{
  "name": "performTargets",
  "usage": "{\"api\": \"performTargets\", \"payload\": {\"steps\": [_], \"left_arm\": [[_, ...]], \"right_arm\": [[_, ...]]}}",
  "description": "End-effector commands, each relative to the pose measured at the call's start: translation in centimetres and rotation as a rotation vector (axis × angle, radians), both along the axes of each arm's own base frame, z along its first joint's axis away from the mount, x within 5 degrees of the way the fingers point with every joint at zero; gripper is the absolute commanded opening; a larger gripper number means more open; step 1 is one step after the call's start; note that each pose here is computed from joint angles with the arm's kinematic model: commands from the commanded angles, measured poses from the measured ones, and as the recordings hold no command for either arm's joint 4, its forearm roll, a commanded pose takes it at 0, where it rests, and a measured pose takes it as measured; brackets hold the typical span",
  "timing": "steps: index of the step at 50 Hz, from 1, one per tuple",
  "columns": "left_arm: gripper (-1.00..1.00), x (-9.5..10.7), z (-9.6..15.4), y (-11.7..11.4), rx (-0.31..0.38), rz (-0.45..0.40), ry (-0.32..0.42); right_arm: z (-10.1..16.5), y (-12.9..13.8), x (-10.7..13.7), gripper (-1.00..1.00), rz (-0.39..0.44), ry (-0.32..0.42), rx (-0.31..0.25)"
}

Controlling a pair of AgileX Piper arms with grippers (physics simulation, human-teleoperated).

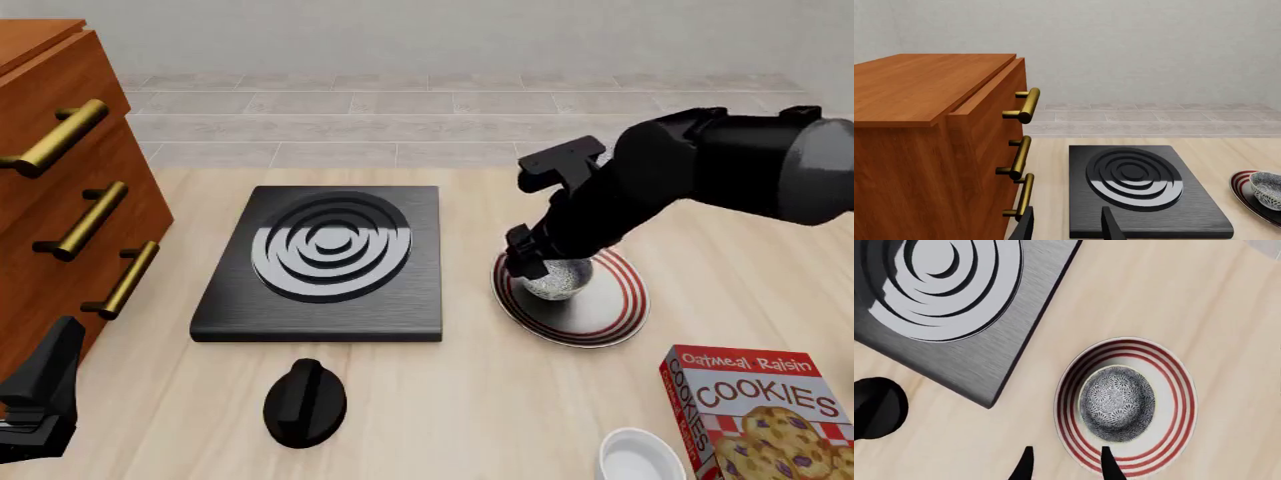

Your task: Pick the akita bowl on the cookies box and place it on the plate.

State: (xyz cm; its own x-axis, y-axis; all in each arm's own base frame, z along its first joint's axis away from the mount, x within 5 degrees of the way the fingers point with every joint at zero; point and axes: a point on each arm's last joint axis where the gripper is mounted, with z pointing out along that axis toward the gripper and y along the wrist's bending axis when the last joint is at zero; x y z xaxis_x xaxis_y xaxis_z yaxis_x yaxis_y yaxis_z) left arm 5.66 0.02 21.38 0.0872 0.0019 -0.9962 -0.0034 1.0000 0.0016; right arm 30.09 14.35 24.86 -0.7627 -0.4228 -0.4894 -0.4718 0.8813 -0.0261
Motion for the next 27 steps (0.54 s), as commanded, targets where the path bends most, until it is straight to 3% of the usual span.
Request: {"api": "performTargets", "payload": {"steps": [1,23,27], "left_arm": [[1.0,0.0,0.0,0.0,0.0,-0.004,0.0],[1.0,0.0,0.0,0.0,0.001,-0.004,0.0],[1.0,0.0,0.0,0.0,0.001,-0.004,0.0]], "right_arm": [[2.0,-0.5,-3.0,1.0,0.009,-0.031,0.028],[5.1,-2.6,-9.7,1.0,0.02,-0.104,0.098],[5.8,-2.6,-11.3,1.0,0.008,-0.136,0.158]]}}
